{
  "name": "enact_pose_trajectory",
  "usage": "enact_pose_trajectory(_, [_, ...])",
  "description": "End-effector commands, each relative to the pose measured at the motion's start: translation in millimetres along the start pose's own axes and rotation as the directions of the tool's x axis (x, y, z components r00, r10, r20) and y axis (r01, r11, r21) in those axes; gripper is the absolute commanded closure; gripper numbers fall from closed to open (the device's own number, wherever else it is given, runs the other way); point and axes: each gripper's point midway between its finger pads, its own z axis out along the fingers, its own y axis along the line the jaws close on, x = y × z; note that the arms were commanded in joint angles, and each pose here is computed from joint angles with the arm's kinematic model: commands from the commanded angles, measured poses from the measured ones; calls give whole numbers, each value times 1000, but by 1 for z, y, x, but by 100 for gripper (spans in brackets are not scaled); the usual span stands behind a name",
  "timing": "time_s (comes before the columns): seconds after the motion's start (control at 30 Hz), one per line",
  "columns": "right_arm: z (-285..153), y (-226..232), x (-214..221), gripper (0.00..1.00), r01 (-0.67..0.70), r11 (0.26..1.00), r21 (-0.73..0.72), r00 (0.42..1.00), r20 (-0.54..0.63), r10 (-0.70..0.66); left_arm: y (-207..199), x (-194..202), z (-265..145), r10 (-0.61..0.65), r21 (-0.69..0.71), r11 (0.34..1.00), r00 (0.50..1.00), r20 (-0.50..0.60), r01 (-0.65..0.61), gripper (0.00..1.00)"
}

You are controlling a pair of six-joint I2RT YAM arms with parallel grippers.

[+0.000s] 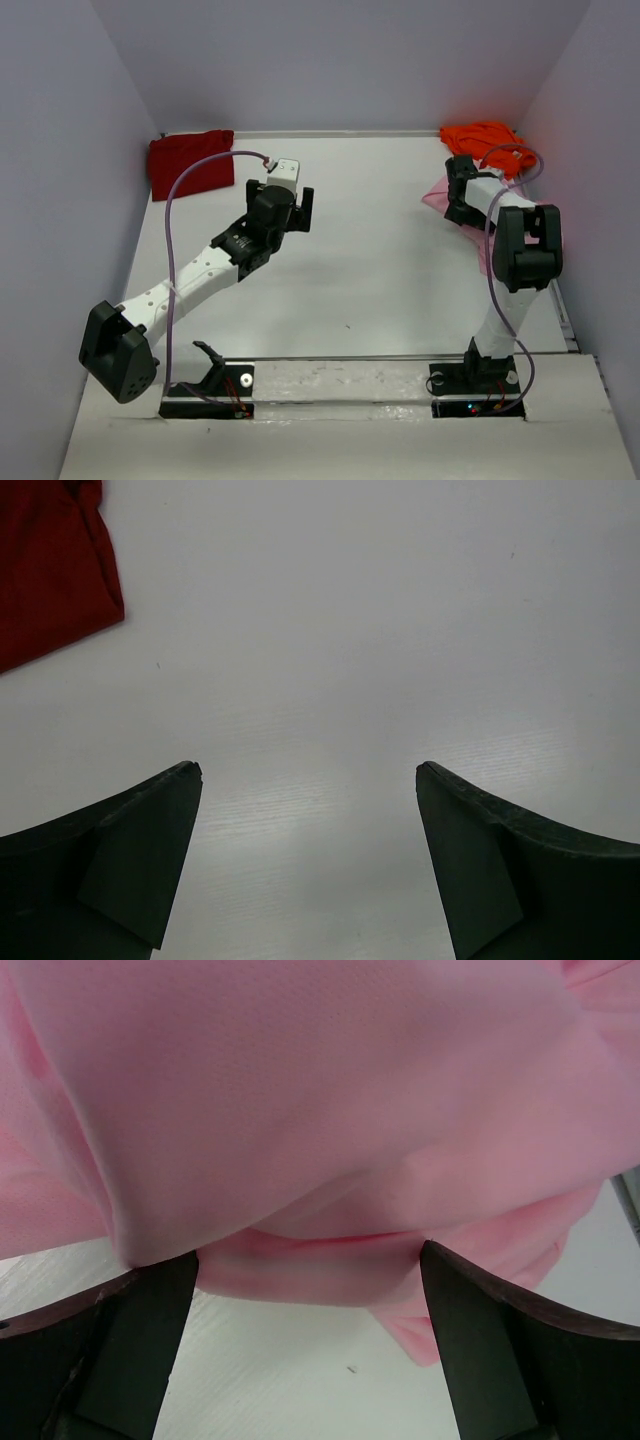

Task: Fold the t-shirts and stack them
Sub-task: Grab the tshirt from the pile, then move the tshirt to the center of the board

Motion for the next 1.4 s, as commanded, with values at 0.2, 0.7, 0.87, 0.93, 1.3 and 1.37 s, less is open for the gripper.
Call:
enact_pose_trajectory(0.2, [6,36,6,26,-66,982,-179,997,-48,58,0,-20,-7,-15,7,1000,998,65,14,1])
enact_pose_trajectory(0.7, [-146,92,-12,100,98,785,-612,981,191,26,3,-20,-6,-7,-10,1000,998,65,8,1])
enact_pose_trajectory(0.87, [-283,130,-9,100,294,586,-755,936,353,-14,7,-20,-6,-4,-30,1000,998,65,6,1])
enact_pose_trajectory(0.93, [-332,137,-15,100,356,541,-762,908,419,-8,8,-19,-5,-5,-38,999,998,65,8,1])
enact_pose_trajectory(1.3, [-490,143,3,100,532,321,-783,815,577,55,14,-13,-2,8,-79,997,999,54,-4,1])
enact_pose_trajectory(1.37, [-487,134,-8,100,534,368,-761,799,597,75,14,-13,-1,11,-80,997,999,51,-7,1])
